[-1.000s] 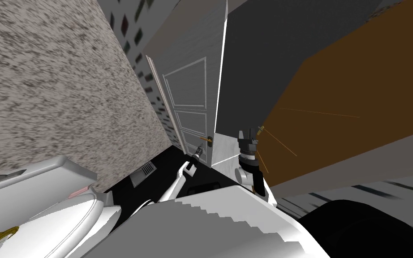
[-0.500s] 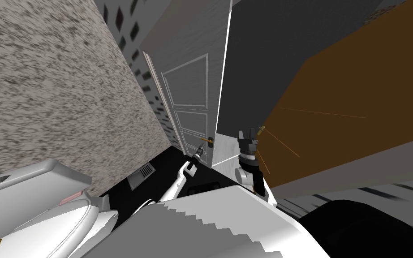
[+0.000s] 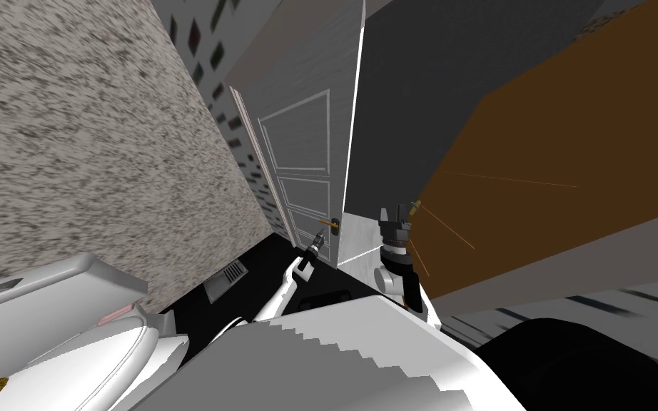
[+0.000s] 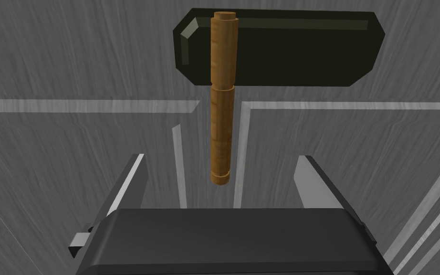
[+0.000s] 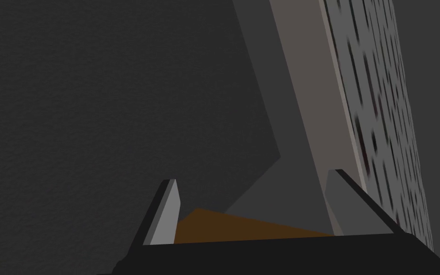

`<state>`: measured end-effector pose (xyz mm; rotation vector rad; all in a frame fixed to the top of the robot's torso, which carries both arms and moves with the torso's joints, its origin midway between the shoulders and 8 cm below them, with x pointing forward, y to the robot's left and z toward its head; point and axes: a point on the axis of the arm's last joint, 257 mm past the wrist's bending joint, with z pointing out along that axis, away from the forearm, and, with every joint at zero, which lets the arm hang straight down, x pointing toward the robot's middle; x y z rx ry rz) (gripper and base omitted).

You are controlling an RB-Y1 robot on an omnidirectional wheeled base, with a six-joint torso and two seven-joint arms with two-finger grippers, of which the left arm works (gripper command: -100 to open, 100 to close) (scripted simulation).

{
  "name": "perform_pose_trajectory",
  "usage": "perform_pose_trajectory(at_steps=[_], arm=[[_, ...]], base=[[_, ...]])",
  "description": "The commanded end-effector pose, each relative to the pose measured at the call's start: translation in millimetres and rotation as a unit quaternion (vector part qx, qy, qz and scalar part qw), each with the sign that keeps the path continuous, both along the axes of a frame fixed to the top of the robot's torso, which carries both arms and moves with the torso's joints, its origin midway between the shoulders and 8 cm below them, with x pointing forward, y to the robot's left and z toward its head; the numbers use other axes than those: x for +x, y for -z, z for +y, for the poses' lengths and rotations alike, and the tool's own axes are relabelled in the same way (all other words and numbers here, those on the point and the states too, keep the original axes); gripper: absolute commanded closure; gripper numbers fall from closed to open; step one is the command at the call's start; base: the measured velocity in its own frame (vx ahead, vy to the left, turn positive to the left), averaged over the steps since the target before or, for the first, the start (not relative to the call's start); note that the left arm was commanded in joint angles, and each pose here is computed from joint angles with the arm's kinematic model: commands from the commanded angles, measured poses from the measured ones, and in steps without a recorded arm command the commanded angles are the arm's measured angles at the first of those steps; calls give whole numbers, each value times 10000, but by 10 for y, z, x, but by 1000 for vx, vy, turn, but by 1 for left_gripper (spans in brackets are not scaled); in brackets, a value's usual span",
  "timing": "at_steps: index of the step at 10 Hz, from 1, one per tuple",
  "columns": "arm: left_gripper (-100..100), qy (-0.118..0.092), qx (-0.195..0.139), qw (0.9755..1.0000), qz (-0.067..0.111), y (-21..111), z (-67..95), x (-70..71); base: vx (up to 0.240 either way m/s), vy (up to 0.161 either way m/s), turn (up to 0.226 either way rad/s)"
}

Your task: Push the door open

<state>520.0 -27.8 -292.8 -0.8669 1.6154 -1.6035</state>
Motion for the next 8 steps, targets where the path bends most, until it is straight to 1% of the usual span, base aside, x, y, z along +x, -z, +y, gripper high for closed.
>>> perform_pose_trajectory(at_steps=[1, 4, 8], arm=[[-100, 61, -59, 9999, 56, 1, -50, -28], [-100, 61, -59, 9999, 56, 1, -50, -28], [-100, 61, -59, 9999, 56, 1, -50, -28]], base=[[25, 19, -47], [47, 38, -20], [-3, -2, 1]])
